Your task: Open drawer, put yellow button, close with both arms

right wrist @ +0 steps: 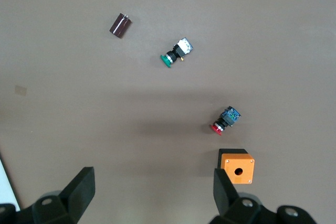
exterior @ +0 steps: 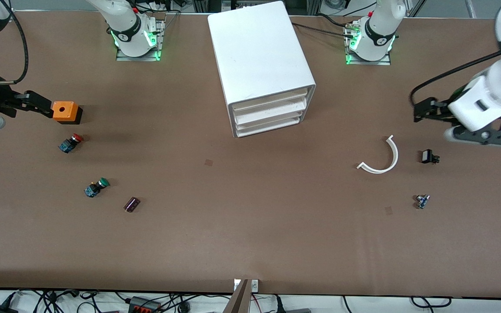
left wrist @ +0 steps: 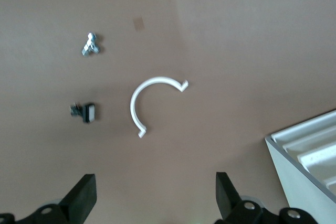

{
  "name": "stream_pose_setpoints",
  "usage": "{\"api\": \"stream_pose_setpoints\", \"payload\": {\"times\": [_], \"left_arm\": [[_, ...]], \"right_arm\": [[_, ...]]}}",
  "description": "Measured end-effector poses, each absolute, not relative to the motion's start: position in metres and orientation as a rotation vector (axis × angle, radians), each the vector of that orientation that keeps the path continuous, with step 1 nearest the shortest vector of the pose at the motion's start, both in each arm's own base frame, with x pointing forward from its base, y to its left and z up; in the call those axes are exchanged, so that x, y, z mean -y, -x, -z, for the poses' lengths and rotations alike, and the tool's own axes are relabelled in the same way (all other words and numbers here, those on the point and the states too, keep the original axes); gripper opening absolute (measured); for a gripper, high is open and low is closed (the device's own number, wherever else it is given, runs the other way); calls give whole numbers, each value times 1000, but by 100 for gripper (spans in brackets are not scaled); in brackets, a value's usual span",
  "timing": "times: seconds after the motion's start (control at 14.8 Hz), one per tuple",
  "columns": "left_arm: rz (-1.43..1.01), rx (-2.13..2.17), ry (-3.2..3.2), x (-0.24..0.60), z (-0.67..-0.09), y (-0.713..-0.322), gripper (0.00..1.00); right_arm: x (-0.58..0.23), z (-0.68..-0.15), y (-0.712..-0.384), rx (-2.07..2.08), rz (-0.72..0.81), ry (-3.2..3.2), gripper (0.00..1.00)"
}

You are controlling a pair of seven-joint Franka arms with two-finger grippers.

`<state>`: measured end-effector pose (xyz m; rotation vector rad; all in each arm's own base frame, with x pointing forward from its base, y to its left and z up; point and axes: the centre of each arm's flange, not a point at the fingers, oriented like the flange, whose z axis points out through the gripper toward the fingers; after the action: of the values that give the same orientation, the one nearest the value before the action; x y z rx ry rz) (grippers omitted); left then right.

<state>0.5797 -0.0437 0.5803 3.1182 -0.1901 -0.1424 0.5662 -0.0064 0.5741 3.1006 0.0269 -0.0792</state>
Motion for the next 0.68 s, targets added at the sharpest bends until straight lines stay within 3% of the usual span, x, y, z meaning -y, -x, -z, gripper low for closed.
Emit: {"api": "stream_pose_setpoints", "payload": {"times": [0.2, 0.68], "left_arm": [[9, 210, -3122, 40, -578, -563, 100], [-16, 227, -3122, 48, -569, -559, 100]], "right_arm": [[4, -574, -566, -35, 77, -3099, 100], [3, -575, -567, -37, 69, -3099, 100]]}}
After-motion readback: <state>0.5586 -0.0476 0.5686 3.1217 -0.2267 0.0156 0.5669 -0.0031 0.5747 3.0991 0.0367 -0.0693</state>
